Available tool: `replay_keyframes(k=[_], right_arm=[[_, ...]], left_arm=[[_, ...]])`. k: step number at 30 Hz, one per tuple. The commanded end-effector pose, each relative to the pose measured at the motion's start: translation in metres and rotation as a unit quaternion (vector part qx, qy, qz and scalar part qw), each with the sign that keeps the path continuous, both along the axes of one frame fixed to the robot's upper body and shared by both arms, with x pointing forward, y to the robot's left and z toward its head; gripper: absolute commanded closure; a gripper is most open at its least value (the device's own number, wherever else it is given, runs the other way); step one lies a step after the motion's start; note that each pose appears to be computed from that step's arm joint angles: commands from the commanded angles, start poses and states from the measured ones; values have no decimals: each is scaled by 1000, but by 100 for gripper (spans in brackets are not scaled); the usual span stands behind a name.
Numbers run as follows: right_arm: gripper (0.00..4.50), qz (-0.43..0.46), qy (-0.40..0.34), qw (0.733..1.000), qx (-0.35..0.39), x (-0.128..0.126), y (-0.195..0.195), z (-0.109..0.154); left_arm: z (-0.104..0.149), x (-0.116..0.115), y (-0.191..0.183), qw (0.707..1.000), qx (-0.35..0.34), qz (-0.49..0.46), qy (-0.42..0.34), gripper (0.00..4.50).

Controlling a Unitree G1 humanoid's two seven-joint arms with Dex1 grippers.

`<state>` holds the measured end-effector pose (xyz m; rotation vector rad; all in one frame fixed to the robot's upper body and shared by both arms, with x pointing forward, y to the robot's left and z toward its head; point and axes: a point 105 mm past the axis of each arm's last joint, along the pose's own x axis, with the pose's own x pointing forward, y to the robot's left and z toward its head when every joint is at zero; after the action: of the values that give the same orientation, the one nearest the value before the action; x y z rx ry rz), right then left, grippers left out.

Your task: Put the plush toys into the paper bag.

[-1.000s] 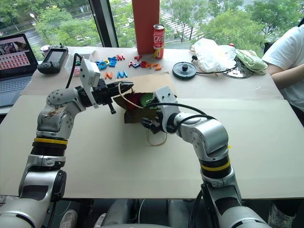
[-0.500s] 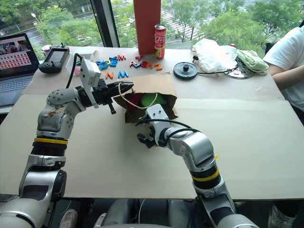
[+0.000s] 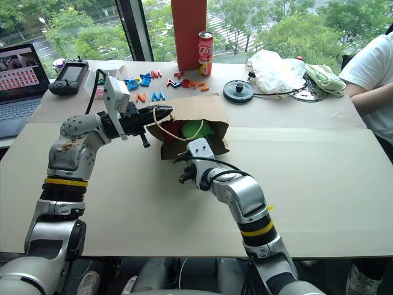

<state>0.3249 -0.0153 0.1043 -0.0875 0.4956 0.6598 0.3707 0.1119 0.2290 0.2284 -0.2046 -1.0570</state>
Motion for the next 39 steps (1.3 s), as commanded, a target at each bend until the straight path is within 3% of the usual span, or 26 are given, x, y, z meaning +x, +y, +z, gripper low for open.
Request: replay_keyframes(k=[1, 8, 16, 19, 30, 33, 36, 39], right_arm=[[448, -11, -38, 999, 34, 7, -3, 20], [448, -40, -109, 990, 79, 8, -46, 69], [448, 6, -236, 970, 50, -17, -80, 138], [448, 18, -247, 969, 23, -19, -80, 140], [448, 41, -223, 974, -18, -20, -70, 121], [448, 34, -225, 974, -15, -17, -68, 121], [374, 26, -228, 973, 0, -16, -68, 125], [266, 27, -235, 971, 23, -19, -72, 134]], left_arm=[[19, -3, -2, 999, -10, -7, -33, 450], [25, 0, -5, 998, -57, 2, -17, 450], [39, 4, -8, 974, -216, 43, 54, 450], [32, 1, -12, 964, -246, 55, 83, 450], [-10, -11, -14, 965, -211, 79, 131, 450], [-11, -13, -15, 966, -209, 73, 136, 450], [-4, -17, -15, 962, -223, 54, 144, 378], [3, -23, -14, 963, -222, 30, 149, 270]])
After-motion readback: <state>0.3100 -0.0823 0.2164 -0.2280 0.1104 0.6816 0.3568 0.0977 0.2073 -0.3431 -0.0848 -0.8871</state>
